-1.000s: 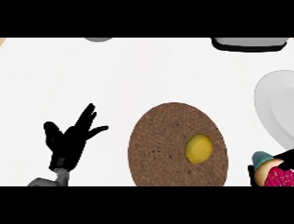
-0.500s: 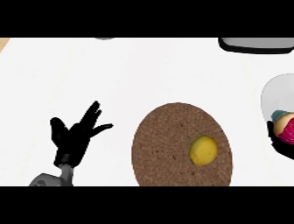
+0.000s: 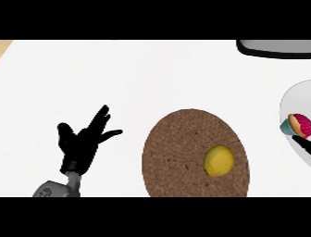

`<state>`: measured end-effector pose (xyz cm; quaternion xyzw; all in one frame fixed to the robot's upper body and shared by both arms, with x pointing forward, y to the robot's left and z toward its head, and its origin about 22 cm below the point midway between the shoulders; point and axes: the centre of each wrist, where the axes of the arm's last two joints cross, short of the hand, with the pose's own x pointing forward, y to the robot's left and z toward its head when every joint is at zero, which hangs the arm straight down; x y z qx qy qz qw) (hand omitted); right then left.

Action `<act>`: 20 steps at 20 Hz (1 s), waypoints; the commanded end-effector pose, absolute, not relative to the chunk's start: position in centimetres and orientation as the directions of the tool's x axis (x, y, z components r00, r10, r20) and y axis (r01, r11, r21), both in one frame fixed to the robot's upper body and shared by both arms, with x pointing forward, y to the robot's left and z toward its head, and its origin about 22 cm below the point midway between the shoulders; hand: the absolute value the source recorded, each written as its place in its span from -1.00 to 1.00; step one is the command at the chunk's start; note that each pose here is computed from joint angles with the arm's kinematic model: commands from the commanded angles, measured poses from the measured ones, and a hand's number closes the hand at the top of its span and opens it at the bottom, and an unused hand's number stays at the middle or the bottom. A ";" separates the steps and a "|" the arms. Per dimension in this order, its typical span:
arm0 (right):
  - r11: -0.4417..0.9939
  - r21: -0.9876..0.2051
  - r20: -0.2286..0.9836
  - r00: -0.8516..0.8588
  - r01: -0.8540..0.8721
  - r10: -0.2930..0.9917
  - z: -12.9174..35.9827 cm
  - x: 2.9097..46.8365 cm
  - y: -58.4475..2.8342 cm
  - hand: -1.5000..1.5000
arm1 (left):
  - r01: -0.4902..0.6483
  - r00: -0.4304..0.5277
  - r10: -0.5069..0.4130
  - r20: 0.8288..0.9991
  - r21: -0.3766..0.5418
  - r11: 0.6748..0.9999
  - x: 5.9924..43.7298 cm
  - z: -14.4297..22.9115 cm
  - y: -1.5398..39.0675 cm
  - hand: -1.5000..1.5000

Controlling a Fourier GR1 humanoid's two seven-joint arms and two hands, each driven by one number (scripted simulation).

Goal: Pick the cupcake from the placemat and place it in the plate

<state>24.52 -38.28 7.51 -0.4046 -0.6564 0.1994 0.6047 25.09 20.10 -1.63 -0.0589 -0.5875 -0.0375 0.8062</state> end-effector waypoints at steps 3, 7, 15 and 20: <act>0.753 -0.633 0.755 -0.070 0.180 0.652 6.1 27.2 -40.9 -1.00 | 0.078 0.350 -0.023 0.936 -0.005 0.997 24.9 -2.7 21.2 0.00; 0.863 -0.449 0.847 -0.197 0.234 0.494 6.0 28.4 -42.8 -1.00 | 0.088 0.374 -0.010 0.927 -0.024 0.996 23.6 -3.5 21.1 0.00; 0.938 -0.232 0.933 -0.213 0.257 0.289 6.3 26.9 -51.5 -1.00 | 0.060 0.357 -0.019 0.934 -0.003 0.998 24.1 -3.1 23.3 0.00; 0.977 -0.176 0.960 -0.198 0.118 0.197 6.5 24.0 -55.4 -1.00 | 0.048 0.359 -0.015 0.933 -0.003 0.999 23.9 -3.2 23.5 0.00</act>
